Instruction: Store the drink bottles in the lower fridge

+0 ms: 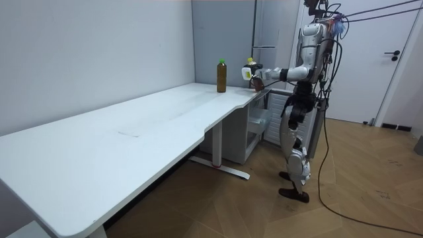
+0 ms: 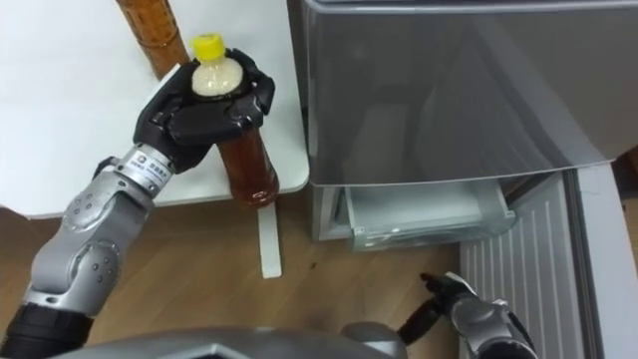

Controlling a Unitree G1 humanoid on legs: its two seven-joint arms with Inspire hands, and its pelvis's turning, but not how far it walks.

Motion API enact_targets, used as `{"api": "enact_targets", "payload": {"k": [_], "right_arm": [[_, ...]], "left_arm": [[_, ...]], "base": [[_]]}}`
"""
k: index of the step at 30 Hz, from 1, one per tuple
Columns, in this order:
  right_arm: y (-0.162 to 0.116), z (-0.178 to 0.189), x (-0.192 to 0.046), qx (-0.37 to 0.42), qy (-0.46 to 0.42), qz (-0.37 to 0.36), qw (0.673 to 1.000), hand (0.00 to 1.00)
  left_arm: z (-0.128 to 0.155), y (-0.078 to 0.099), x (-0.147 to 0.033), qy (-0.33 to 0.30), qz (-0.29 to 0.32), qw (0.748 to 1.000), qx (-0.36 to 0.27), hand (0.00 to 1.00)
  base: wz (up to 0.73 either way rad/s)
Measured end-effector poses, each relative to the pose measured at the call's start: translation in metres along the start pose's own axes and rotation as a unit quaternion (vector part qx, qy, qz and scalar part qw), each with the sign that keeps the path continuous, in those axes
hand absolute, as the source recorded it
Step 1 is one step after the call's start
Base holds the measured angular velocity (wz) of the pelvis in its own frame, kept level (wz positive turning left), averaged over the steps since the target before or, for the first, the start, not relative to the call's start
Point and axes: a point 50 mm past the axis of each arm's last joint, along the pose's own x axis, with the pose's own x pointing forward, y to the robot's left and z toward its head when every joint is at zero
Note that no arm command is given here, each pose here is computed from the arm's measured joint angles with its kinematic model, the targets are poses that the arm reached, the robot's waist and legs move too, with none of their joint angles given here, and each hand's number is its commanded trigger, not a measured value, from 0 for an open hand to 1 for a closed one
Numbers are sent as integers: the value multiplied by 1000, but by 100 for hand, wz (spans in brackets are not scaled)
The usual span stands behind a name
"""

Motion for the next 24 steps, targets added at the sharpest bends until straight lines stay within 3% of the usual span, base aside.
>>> {"api": "enact_targets", "payload": {"k": [9, 16, 24], "right_arm": [[14, 63, -10, -2, -152, 29, 988, 0], [17, 83, -24, -11, -212, 51, 976, 0], [25, 95, -31, 7, -244, 136, 960, 0]], "left_arm": [[-14, -9, -1, 21, -17, 1000, -16, 100], [-26, -8, -13, 42, -19, 999, -27, 100], [-42, -5, -19, 73, -21, 996, -40, 100]], "base": [[0], [0], [0]]}}
